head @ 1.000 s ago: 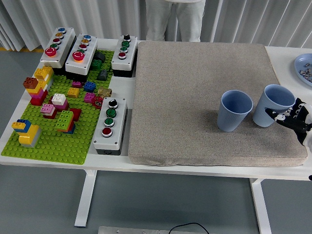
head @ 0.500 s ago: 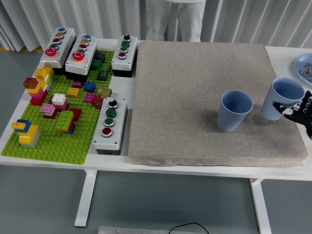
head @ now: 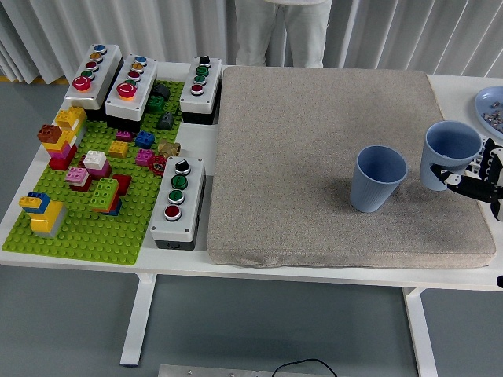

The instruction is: Pick cup pour cup place

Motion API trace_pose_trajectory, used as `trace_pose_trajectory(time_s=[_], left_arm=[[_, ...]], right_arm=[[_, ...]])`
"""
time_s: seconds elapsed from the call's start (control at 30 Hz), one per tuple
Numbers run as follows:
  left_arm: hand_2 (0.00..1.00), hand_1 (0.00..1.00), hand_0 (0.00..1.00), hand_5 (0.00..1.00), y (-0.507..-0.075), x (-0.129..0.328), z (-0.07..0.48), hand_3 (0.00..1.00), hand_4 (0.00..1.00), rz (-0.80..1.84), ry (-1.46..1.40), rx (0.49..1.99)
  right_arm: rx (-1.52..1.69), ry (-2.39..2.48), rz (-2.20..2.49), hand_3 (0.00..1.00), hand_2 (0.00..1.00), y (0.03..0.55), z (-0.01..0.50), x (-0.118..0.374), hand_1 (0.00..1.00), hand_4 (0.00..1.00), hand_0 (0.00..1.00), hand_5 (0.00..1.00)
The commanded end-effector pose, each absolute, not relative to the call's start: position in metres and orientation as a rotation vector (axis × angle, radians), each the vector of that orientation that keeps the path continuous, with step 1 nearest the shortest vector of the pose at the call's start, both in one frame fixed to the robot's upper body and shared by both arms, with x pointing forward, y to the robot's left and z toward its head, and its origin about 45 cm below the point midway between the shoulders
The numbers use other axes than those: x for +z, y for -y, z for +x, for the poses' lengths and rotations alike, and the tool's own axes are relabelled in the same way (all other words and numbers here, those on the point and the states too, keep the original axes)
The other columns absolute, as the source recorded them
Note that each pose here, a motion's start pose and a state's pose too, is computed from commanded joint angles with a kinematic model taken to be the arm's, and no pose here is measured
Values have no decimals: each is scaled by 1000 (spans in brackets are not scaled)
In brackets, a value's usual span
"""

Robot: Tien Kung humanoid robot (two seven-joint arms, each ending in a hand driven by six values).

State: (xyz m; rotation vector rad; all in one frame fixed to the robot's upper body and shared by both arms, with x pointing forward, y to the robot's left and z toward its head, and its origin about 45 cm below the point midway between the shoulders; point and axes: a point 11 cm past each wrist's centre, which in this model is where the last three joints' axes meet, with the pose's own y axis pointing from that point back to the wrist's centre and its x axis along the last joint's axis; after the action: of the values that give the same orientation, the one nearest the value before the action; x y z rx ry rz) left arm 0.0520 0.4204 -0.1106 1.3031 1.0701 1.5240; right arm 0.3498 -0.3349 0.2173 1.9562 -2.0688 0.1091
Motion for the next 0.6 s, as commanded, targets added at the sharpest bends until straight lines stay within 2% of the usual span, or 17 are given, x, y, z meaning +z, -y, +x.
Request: trace_pose_trajectory(time_s=[0.6], left_arm=[[756,728,695,928,-420,-110,54,632,484,1301,-1070,1526]], right_arm=[[388,1991,1896,688,568,313,341,238,644,740,720,173]])
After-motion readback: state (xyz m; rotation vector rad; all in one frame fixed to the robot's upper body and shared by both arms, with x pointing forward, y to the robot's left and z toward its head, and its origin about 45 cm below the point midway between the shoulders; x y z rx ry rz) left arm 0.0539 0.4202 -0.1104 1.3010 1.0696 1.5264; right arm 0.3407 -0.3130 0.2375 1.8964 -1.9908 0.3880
